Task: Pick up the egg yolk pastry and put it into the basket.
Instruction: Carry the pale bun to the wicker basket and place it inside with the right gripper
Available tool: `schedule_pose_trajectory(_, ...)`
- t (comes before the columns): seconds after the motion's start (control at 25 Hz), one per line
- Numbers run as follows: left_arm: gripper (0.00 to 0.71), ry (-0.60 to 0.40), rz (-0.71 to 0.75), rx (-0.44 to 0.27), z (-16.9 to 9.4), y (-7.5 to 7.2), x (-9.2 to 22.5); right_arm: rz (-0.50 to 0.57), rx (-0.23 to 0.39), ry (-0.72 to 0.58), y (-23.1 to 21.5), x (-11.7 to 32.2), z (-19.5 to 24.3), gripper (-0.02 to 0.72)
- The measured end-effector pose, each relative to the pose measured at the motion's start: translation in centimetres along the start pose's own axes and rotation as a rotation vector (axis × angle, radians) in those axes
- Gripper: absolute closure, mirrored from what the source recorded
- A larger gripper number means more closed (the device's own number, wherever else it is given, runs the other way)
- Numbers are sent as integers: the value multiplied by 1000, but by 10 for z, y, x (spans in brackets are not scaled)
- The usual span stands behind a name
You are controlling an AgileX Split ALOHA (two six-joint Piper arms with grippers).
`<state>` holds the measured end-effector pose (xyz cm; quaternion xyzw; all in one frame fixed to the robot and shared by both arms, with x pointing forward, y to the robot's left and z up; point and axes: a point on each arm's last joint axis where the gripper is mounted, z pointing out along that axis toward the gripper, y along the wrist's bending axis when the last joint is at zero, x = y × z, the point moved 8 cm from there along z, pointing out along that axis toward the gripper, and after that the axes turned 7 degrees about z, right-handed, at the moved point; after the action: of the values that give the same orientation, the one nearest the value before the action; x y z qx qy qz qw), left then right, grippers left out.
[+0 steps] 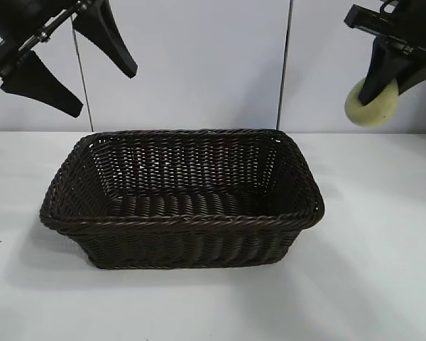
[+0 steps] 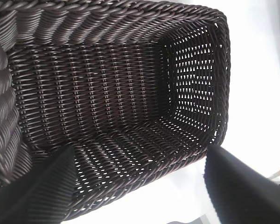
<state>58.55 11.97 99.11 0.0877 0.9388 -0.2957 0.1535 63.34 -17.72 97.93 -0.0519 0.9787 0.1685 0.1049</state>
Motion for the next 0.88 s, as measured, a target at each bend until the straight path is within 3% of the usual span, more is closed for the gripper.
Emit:
schedule_pose_trajectory(0.4, 158, 0, 0, 0, 0, 0, 0, -158, -47, 22, 72, 18, 19, 584)
schedule_pose_trajectory(0.88, 158, 0, 0, 0, 0, 0, 0, -126, -69, 112, 81, 25, 66, 585)
